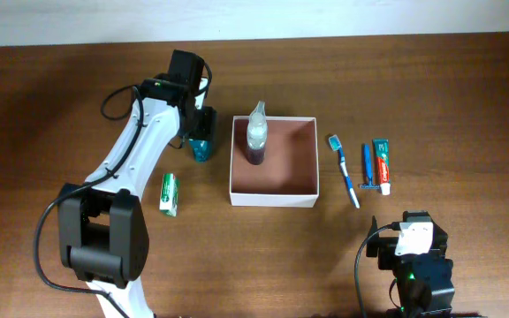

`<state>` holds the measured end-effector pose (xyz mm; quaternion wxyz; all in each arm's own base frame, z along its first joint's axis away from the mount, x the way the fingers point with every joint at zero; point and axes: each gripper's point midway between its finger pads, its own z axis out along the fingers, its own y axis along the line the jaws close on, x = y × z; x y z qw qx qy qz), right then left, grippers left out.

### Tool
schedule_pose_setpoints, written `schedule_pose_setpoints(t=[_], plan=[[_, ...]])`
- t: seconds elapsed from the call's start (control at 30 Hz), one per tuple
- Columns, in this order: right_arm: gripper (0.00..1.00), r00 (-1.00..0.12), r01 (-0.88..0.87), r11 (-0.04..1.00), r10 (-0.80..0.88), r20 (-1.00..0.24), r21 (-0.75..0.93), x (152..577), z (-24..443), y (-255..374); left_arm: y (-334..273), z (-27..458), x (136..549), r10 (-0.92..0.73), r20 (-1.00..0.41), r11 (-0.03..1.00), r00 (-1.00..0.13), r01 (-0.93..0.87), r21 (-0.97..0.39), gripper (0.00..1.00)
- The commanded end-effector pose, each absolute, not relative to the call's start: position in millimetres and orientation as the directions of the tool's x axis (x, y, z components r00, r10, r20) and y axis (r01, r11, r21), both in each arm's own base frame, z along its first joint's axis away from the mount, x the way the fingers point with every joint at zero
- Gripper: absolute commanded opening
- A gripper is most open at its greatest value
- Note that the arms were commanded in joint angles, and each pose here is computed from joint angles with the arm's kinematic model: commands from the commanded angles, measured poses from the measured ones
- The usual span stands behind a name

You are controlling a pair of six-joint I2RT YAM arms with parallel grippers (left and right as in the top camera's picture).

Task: Pack container
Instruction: 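Grasp the teal mouthwash bottle with the left gripper, place in box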

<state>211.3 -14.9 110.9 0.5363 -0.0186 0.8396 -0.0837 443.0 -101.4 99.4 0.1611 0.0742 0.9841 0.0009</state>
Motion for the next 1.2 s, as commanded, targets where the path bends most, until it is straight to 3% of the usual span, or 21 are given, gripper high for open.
schedule_pose_setpoints(t=[0.0, 0.27, 0.47, 0.6, 0.73, 0.93, 1.17], plan=[[0.99, -0.425, 0.069, 0.986, -0.106, -0.899, -0.149, 211, 109, -16, -101, 96, 442, 0.151, -0.301, 0.988, -0.942, 0.151, 0.022, 0.48], [0.99, -0.425, 0.069, 0.986, -0.106, -0.899, -0.149, 211, 109, -16, -99, 128, 434, 0.148, -0.341, 0.988, -0.928, 0.151, 0.018, 0.38], [0.99, -0.425, 0.069, 0.987, -0.106, -0.899, -0.148, 211, 109, -16, -97, 216, 419, 0.137, -0.489, 0.988, -0.862, 0.155, 0.003, 0.38], [0.99, -0.425, 0.069, 0.987, -0.106, -0.899, -0.148, 211, 109, -16, -110, 281, 385, 0.159, -0.595, 0.979, -0.788, 0.205, -0.009, 0.38], [0.99, -0.425, 0.069, 0.986, -0.106, -0.899, -0.149, 211, 109, -16, -135, 292, 334, 0.159, -0.551, 0.972, -0.819, 0.229, -0.060, 0.36], [0.99, -0.425, 0.069, 0.986, -0.106, -0.899, -0.149, 211, 109, -16, -192, 287, 296, 0.232, -0.515, 0.939, -0.825, 0.328, -0.104, 0.34], [0.99, -0.425, 0.069, 0.987, -0.106, -0.899, -0.148, 211, 109, -16, -252, 286, 311, 0.254, -0.631, 0.937, -0.733, 0.347, -0.025, 0.33]])
